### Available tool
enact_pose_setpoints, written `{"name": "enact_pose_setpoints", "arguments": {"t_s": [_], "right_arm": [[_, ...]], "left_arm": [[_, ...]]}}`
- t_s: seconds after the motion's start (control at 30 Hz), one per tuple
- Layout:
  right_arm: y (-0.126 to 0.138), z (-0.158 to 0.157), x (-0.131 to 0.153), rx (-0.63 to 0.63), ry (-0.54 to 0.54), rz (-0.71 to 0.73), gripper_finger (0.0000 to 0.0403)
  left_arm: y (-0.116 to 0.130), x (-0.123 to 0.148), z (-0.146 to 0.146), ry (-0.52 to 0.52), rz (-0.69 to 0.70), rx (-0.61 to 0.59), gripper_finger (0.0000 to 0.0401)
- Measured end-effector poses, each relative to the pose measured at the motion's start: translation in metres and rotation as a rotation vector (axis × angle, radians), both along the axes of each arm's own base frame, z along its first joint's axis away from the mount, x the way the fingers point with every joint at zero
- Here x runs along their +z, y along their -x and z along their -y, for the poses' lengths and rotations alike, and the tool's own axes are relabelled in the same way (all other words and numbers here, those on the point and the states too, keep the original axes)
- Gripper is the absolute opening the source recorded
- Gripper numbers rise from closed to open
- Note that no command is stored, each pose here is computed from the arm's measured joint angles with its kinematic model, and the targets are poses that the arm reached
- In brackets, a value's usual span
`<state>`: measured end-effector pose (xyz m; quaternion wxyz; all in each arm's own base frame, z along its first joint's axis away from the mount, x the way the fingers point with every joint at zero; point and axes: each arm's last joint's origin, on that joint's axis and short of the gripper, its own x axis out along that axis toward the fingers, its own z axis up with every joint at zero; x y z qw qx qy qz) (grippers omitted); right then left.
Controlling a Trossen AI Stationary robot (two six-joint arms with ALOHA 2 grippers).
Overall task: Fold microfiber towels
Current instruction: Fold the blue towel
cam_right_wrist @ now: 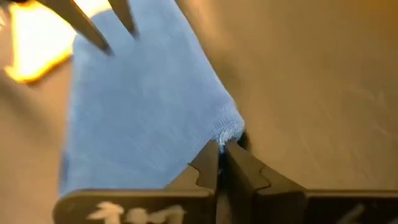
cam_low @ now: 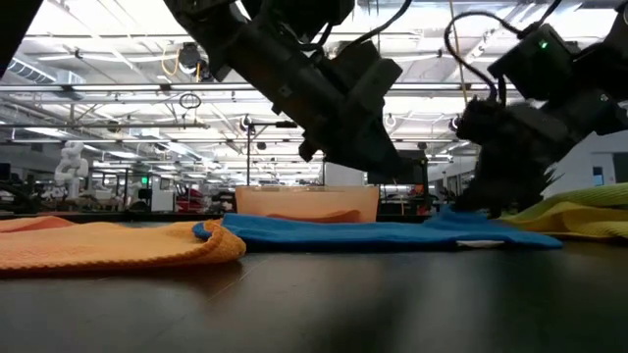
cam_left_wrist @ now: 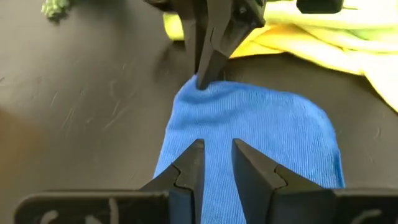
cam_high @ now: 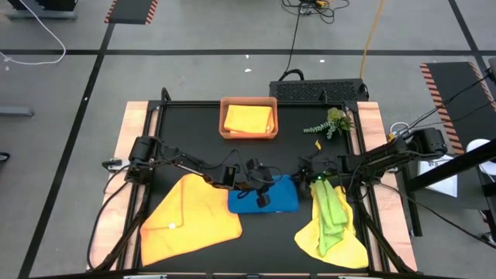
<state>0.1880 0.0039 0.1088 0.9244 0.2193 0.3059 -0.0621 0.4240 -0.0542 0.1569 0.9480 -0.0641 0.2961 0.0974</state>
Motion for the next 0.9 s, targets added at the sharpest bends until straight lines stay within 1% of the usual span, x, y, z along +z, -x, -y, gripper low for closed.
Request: {"name": "enact_pose_setpoints", "arguments": {"t_s": [0.07, 0.13, 0.27, 0.37, 0.47, 0.53, 0.63, 0.77, 0.9], "right_arm": [[-0.003, -0.002, 0.004, 0.0, -0.011, 0.054, 0.0009], [-0.005, -0.004, 0.008, 0.012, -0.014, 0.1, 0.0004], [-0.007, -0.009, 0.013, 0.038, -0.021, 0.144, 0.0003], [-0.006, -0.013, 0.013, 0.057, -0.022, 0.144, 0.0002], [-0.007, -0.017, 0.014, 0.076, -0.024, 0.154, 0.0001], [-0.007, -0.019, 0.016, 0.088, -0.027, 0.182, 0.0001], [-0.01, -0.024, 0.021, 0.111, -0.027, 0.209, 0.0001], [-0.016, -0.03, 0.029, 0.151, -0.01, 0.242, 0.0001], [-0.019, -0.034, 0.032, 0.176, -0.004, 0.246, 0.0001]], "left_arm": [[-0.002, 0.0, 0.0, -0.011, 0.022, -0.012, 0.0091], [-0.003, -0.001, -0.001, -0.02, 0.02, -0.038, 0.0108], [-0.004, 0.001, -0.004, -0.029, 0.033, -0.078, 0.0163], [-0.006, 0.002, -0.008, -0.043, 0.051, -0.088, 0.0204], [-0.009, 0.005, -0.013, -0.033, 0.084, -0.13, 0.0233], [-0.009, 0.006, -0.017, -0.047, 0.087, -0.147, 0.0242], [-0.01, 0.006, -0.023, -0.065, 0.093, -0.167, 0.0245], [-0.011, 0.007, -0.027, -0.045, 0.1, -0.222, 0.0246], [-0.012, 0.008, -0.026, -0.035, 0.118, -0.274, 0.0246]]}}
